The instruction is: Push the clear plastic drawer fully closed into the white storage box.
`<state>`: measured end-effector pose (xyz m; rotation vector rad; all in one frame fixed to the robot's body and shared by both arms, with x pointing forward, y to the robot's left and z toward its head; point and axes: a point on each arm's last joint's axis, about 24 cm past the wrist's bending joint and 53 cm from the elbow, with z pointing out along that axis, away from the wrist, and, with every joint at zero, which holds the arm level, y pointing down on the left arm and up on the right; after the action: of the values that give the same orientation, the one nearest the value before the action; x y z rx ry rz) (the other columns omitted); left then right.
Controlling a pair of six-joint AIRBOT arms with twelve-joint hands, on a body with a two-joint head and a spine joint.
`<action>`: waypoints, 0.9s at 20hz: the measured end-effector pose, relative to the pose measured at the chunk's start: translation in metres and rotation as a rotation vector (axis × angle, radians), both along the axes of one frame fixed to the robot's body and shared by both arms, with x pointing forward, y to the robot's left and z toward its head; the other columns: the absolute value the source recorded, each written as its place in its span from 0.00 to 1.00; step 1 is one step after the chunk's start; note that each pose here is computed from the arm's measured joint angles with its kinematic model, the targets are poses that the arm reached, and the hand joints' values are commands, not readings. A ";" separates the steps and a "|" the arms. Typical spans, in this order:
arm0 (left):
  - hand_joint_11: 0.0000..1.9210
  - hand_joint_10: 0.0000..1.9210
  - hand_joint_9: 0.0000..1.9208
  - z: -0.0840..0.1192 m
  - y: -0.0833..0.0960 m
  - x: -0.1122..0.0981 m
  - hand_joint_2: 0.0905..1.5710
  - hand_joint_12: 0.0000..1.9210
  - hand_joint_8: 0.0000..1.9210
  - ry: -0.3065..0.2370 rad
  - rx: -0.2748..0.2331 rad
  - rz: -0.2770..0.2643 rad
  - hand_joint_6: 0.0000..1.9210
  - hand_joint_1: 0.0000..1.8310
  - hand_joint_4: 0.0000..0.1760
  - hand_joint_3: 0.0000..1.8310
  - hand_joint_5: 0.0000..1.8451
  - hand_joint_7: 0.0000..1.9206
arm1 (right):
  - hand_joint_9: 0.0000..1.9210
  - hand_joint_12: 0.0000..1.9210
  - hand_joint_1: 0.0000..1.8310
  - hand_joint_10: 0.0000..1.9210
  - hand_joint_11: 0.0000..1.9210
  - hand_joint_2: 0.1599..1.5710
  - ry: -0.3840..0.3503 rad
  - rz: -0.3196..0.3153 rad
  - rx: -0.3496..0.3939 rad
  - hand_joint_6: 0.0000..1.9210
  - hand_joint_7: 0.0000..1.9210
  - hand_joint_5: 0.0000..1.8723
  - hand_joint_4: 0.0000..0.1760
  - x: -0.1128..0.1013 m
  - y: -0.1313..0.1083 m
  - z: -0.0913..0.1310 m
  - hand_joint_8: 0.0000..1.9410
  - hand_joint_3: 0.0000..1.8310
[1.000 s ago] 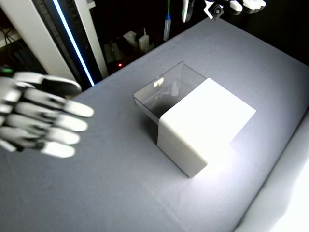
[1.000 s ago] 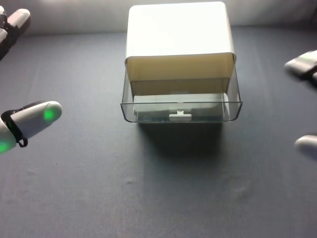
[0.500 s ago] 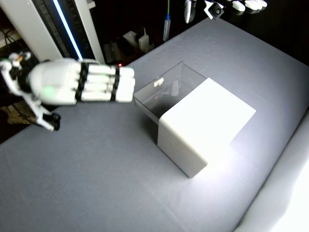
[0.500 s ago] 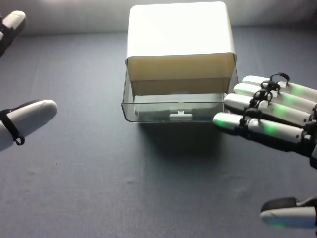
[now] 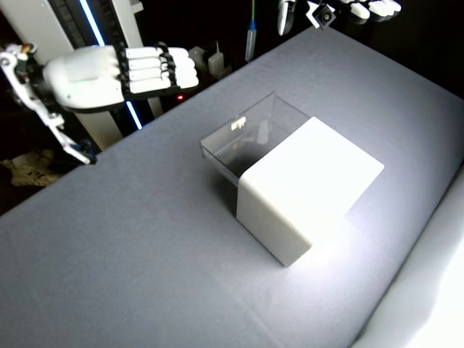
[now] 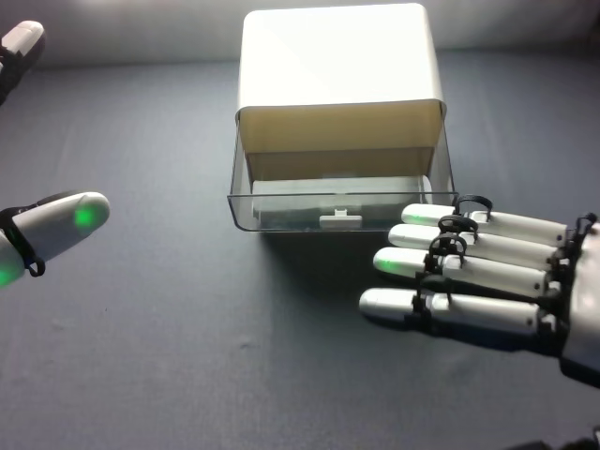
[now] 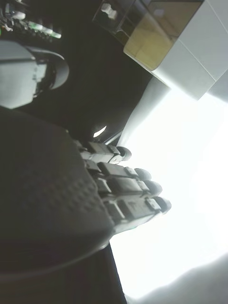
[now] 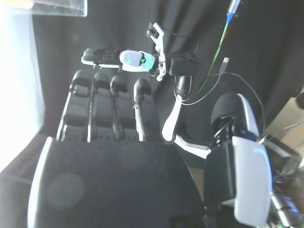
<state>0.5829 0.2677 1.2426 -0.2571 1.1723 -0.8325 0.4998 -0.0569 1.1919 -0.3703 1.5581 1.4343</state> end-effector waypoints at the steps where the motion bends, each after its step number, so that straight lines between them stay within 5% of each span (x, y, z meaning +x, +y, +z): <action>1: 0.00 0.00 0.00 0.000 0.000 0.000 0.59 0.00 0.00 0.001 0.000 0.001 0.00 0.00 1.00 0.02 0.00 0.00 | 0.07 0.26 0.14 0.00 0.00 0.88 0.042 -0.001 -0.010 0.01 0.12 0.19 0.41 0.009 0.004 -0.011 0.01 0.01; 2: 0.00 0.00 0.00 0.000 0.000 0.000 0.58 0.00 0.00 0.000 -0.001 0.001 0.00 0.00 1.00 0.02 0.00 0.00 | 0.03 0.08 0.05 0.00 0.00 0.69 0.054 -0.002 -0.023 0.00 0.06 0.09 0.71 0.011 0.006 -0.016 0.00 0.00; 3: 0.00 0.00 0.00 0.000 0.000 0.000 0.59 0.00 0.00 0.001 0.000 0.002 0.00 0.00 1.00 0.02 0.00 0.00 | 0.02 0.01 0.01 0.00 0.00 0.68 0.058 0.003 -0.036 0.01 0.08 0.09 0.45 0.012 0.010 -0.020 0.01 0.00; 8: 0.00 0.00 0.00 0.000 0.000 0.000 0.61 0.00 0.00 0.001 -0.001 0.002 0.00 0.00 1.00 0.02 0.00 0.00 | 0.00 0.00 0.00 0.00 0.00 0.69 0.051 0.040 -0.076 0.01 0.06 0.09 0.06 0.012 0.027 -0.031 0.00 0.00; 17: 0.00 0.00 0.00 0.000 0.000 0.000 0.60 0.00 0.00 0.001 -0.001 0.001 0.00 0.00 1.00 0.01 0.00 0.00 | 0.00 0.00 0.00 0.00 0.00 0.69 0.041 0.034 -0.119 0.00 0.03 0.08 0.00 0.023 0.033 -0.039 0.00 0.00; 18: 0.00 0.00 0.00 0.000 0.000 0.000 0.60 0.00 0.00 0.001 -0.002 0.000 0.00 0.00 1.00 0.01 0.00 0.00 | 0.00 0.00 0.00 0.00 0.00 0.69 0.037 0.036 -0.129 0.00 0.03 0.08 0.07 0.024 0.035 -0.040 0.00 0.00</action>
<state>0.5830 0.2679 1.2422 -0.2592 1.1730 -0.8332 0.5239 -0.0214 1.1514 -0.4524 1.6863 1.3787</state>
